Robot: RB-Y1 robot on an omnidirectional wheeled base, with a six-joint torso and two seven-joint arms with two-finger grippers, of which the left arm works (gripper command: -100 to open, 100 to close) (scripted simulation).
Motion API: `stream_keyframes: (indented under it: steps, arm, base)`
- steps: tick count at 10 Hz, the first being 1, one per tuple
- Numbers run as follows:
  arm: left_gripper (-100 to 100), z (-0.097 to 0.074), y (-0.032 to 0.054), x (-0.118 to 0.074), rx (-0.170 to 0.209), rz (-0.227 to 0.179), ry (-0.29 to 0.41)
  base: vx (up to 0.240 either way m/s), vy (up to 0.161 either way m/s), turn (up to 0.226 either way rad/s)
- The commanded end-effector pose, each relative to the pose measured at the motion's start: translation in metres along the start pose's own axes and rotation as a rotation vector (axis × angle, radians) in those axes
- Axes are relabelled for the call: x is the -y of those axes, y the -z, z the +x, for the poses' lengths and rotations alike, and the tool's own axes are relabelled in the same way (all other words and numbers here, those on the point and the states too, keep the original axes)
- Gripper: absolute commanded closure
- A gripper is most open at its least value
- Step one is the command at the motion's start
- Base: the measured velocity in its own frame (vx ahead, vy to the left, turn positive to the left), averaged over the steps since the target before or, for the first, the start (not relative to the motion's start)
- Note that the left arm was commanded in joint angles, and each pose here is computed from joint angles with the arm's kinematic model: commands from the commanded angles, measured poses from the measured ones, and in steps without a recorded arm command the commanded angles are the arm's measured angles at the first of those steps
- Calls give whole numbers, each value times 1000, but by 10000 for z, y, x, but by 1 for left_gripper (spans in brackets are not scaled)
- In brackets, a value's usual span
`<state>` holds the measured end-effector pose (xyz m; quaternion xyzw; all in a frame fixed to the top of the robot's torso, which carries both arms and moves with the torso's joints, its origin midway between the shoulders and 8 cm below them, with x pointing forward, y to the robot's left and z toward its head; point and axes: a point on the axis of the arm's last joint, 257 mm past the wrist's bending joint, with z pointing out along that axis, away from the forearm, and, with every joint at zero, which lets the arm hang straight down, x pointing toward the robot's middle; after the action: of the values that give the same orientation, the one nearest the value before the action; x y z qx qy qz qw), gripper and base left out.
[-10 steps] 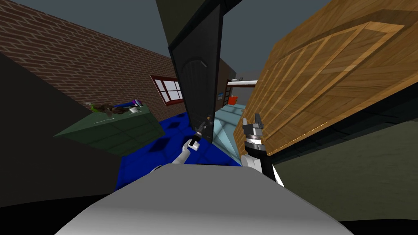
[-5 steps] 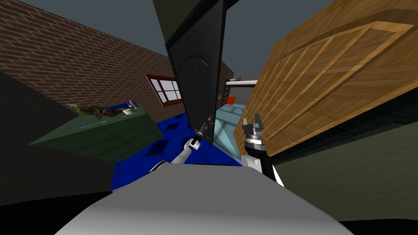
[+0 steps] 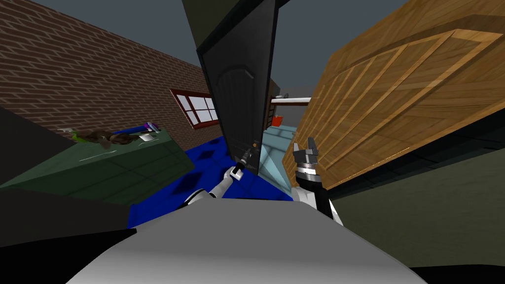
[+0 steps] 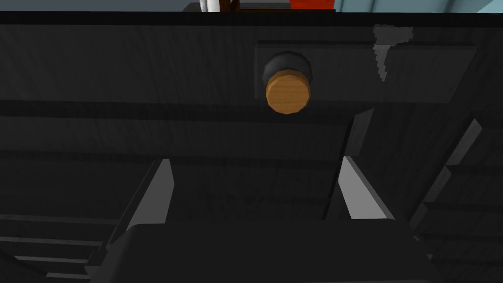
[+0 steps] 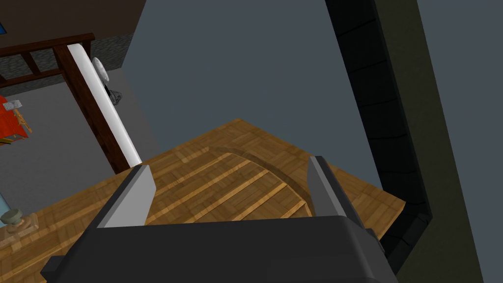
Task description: Push the door open
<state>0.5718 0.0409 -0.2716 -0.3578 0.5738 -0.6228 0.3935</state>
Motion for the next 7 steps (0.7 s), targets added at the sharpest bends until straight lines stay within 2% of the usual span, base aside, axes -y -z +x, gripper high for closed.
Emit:
stream_keyframes:
  steps: [1,7]
  arm:
    - [-100,33,-30,-43,-7,-14,2]
    - [-100,188,-153,-256,-44,-84,8]
  base:
    - [47,75,-59]
    - [62,120,-80]
